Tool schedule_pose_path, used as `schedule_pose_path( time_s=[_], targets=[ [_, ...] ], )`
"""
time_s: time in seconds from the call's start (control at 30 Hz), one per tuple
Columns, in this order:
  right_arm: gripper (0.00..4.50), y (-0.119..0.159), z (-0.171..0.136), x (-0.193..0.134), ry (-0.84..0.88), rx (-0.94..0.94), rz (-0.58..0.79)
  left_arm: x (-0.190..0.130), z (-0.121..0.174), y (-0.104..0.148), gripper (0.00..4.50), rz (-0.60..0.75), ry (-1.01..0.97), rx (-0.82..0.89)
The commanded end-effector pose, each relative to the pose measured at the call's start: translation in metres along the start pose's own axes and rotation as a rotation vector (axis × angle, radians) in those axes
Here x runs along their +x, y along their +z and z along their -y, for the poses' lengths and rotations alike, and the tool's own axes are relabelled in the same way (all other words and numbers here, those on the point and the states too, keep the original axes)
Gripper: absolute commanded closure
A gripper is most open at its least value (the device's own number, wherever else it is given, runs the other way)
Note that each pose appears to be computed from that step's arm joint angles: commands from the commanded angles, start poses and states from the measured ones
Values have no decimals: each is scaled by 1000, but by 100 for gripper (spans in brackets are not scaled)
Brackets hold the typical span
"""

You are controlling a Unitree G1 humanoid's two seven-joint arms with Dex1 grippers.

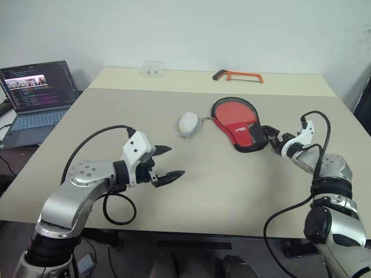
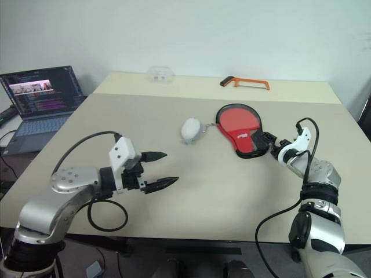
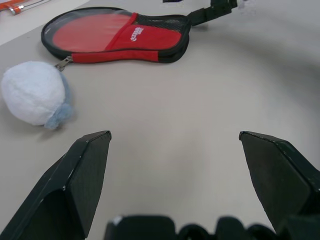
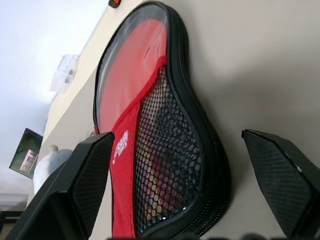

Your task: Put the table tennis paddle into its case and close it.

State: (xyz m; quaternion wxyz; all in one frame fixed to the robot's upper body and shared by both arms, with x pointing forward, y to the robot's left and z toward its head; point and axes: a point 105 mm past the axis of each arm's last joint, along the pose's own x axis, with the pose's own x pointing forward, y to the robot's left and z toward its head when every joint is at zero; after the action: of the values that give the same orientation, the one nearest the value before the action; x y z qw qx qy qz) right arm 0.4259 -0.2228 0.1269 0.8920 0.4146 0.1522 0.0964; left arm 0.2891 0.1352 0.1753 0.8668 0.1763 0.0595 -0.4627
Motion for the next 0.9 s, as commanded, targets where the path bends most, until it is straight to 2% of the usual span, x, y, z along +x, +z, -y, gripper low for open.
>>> schedule_pose_path(
  time_s=[0.03,0.27,0.8,0.9],
  targets=[
    [0,0,-11,4,54,13,11,0,6,7,2,18,-7,23],
    [0,-10,-40,5,170,16,-15,2,4,8,2,6,-7,36],
    [0,-30,-47,1,183,28,-78,11,7,8,2,7,-28,45],
    [0,-33,-41,-2,161,18,-83,12,7,8,2,7,-30,47]
  ],
)
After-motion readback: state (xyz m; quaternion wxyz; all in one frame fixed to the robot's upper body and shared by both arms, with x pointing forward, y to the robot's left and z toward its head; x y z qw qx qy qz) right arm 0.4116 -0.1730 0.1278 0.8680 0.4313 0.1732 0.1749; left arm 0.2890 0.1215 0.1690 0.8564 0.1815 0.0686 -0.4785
